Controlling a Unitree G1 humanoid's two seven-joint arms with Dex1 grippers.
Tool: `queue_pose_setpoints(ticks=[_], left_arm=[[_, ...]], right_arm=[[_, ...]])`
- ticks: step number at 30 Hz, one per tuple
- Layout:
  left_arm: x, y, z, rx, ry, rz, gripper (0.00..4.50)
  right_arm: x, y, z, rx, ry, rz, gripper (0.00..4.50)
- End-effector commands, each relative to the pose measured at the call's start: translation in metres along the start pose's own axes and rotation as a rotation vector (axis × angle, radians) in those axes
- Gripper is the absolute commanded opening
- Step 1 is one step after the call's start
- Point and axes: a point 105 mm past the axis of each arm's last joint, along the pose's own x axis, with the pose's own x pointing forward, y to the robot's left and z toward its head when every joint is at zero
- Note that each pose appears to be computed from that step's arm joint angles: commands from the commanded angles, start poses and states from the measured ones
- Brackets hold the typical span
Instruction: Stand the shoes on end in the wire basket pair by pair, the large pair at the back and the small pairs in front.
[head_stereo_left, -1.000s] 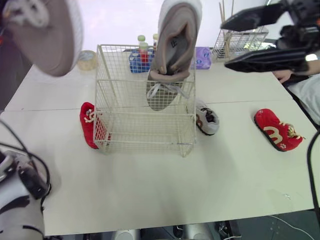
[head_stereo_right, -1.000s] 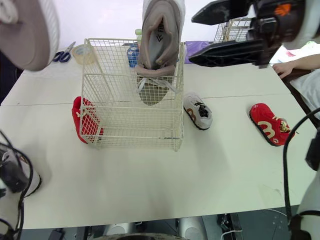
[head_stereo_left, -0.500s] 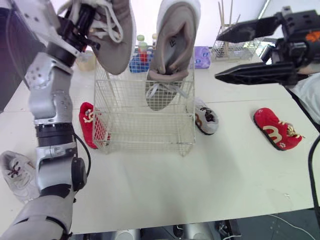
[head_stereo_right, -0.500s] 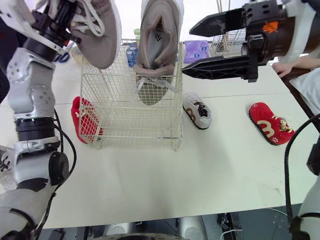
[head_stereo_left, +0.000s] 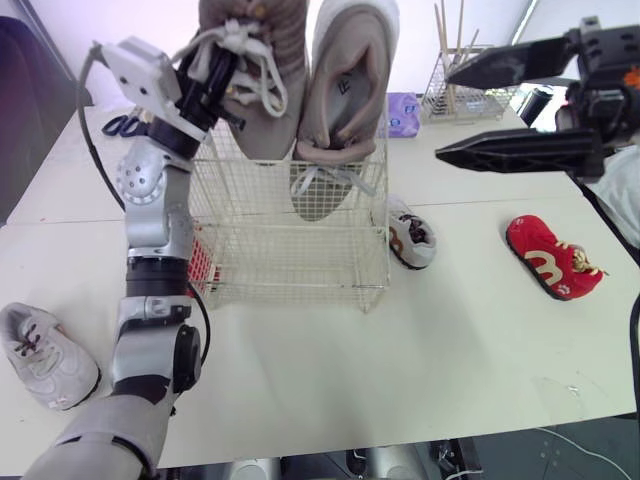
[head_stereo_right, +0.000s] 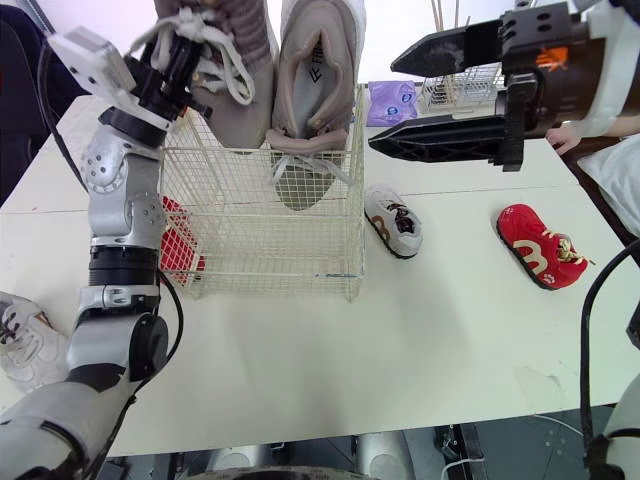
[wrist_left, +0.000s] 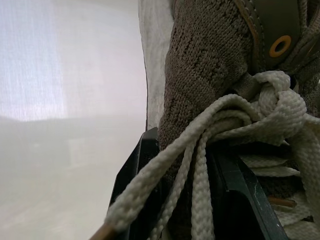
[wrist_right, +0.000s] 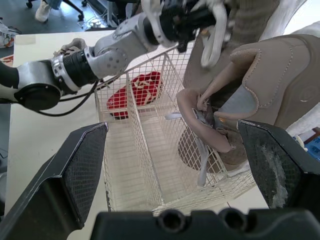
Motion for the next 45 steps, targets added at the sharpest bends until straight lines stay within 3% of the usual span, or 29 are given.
queue_pose_setpoints(ticks=[1,10,11,13,14,15,36,45], left_arm=[[-0.002,0.004,0.014,0.026,-0.049,0.03,0.51],[-0.021,0.008,0.003,0.03,0.022,0.057,0.51],[-0.022,0.009,0.001,0.025,0.031,0.061,1.24],[-0.025,0.009,-0.001,0.019,0.043,0.064,1.48],[-0.026,0.009,-0.002,0.01,0.05,0.064,2.15],[-0.027,0.009,-0.002,0.007,0.055,0.064,2.33],[-0.067,0.005,0.005,-0.152,0.2,0.098,2.33],[-0.09,0.017,0.03,-0.292,0.247,0.044,2.33]], right_arm=[[-0.006,0.001,0.01,-0.042,-0.045,-0.01,4.5],[-0.003,-0.001,-0.002,-0.019,-0.02,-0.012,4.5],[-0.003,-0.002,-0.003,-0.018,-0.018,-0.014,4.5],[-0.003,-0.002,-0.004,-0.018,-0.019,-0.014,4.5],[-0.003,-0.002,-0.004,-0.017,-0.021,-0.014,4.5],[-0.003,-0.002,-0.004,-0.017,-0.023,-0.014,4.5],[0.002,-0.01,-0.009,-0.007,-0.065,-0.01,4.5],[0.003,-0.01,-0.011,-0.003,-0.072,-0.008,4.5]])
